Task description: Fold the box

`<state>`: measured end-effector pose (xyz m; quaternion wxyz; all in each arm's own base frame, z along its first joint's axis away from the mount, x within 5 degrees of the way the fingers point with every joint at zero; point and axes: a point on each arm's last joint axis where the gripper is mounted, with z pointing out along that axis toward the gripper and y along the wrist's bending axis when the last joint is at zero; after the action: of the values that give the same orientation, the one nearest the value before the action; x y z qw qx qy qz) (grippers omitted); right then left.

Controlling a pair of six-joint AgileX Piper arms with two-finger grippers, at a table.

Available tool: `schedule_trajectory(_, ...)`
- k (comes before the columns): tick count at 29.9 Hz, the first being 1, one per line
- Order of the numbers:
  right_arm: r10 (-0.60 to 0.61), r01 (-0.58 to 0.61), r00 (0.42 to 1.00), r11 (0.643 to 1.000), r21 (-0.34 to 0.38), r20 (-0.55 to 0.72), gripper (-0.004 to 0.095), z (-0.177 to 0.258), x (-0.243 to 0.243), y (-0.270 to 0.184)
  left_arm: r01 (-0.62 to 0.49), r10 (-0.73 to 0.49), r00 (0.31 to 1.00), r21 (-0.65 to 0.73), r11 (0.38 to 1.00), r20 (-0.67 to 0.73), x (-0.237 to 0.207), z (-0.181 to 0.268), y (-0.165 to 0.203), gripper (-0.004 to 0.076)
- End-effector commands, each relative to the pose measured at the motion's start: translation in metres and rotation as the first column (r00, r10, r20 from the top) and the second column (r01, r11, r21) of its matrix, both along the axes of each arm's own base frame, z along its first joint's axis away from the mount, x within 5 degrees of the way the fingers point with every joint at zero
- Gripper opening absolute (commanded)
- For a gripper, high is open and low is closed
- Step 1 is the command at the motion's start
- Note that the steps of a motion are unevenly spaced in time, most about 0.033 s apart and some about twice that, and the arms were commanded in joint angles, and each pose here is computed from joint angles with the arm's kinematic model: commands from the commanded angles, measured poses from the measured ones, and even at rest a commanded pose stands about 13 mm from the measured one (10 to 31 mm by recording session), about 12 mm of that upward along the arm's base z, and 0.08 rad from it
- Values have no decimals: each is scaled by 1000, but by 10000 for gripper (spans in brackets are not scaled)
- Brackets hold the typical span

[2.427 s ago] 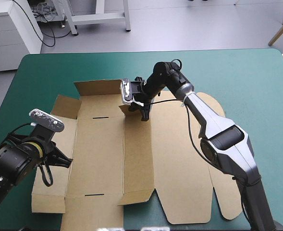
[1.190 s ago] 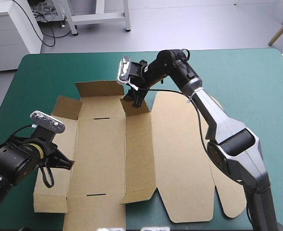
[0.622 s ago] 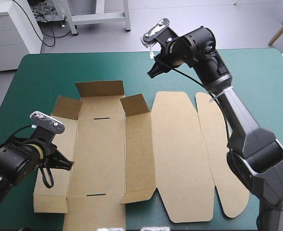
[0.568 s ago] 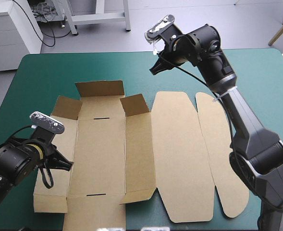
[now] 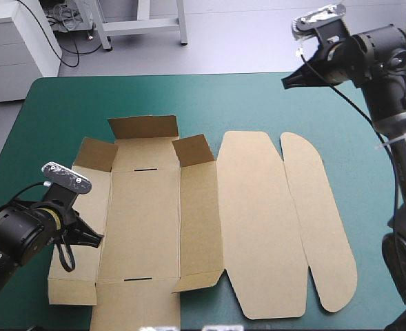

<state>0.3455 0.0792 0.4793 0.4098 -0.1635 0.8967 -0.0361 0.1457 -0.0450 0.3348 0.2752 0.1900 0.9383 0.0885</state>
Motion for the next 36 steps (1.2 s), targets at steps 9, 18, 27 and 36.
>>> schedule_trajectory(9, -88, 87, 992, 996, -17, -95, -19, -33, -76, -42, 21, -17, 999, -128, 991, 38, -2, 21, -8, -10)
schedule_trajectory(18, -39, 48, 991, 996, 73, -125, -19, -90, -144, -45, 89, -81, 995, -164, 982, 53, 0, 41, -16, -8)
schedule_trajectory(27, -31, 40, 996, 994, 104, -82, -19, -106, -202, -54, 160, -149, 985, -137, 978, 87, 29, 67, -31, 16)
schedule_trajectory(36, -34, 37, 999, 994, 107, -26, -19, -107, -227, -59, 289, -303, 952, -221, 931, -32, 67, 60, -59, 16)
